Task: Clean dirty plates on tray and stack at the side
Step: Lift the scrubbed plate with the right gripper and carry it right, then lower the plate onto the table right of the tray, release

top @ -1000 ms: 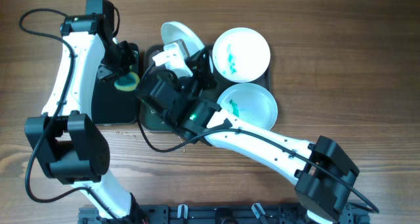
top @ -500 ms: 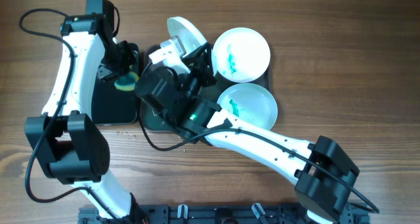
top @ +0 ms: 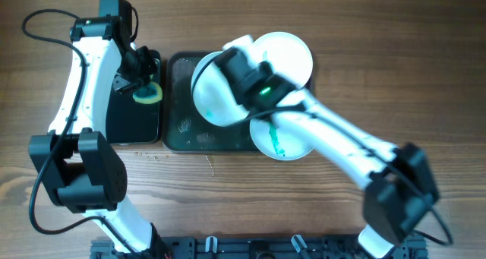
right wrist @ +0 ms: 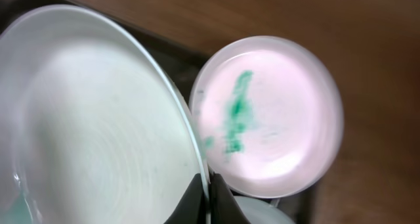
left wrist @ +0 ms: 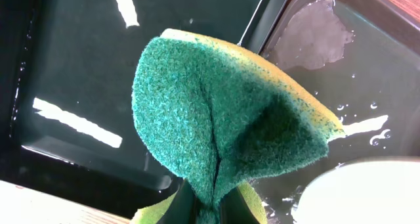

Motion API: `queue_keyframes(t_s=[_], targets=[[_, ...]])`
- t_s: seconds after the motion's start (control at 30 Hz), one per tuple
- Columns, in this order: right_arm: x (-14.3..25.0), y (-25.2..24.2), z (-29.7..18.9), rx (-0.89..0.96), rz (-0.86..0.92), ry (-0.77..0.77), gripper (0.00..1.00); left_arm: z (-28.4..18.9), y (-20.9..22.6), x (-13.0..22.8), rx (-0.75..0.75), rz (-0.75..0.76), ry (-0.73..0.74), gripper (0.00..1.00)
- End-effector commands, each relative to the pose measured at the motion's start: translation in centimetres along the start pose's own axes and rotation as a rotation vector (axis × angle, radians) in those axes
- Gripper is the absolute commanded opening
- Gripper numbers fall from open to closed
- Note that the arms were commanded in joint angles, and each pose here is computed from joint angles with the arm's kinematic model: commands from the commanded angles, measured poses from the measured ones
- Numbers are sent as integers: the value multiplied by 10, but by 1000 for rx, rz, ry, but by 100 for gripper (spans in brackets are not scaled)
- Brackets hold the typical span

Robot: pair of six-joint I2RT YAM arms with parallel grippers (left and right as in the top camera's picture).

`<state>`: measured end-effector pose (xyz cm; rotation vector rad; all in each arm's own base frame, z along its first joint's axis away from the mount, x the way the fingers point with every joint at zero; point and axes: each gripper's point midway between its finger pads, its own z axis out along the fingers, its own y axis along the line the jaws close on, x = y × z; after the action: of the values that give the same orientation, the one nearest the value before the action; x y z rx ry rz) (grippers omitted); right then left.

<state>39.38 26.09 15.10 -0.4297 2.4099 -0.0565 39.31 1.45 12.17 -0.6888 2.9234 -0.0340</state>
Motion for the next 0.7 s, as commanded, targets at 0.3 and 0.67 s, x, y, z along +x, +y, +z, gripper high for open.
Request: queue_keyframes(t_s=[0.3,0.67], targets=[[24,-182,-29,-240,702,188,4,-4,-39,13,71,90,10,4],[160,-305,-10,190,978,371,4,-5,-65,21,76,161,-17,4]])
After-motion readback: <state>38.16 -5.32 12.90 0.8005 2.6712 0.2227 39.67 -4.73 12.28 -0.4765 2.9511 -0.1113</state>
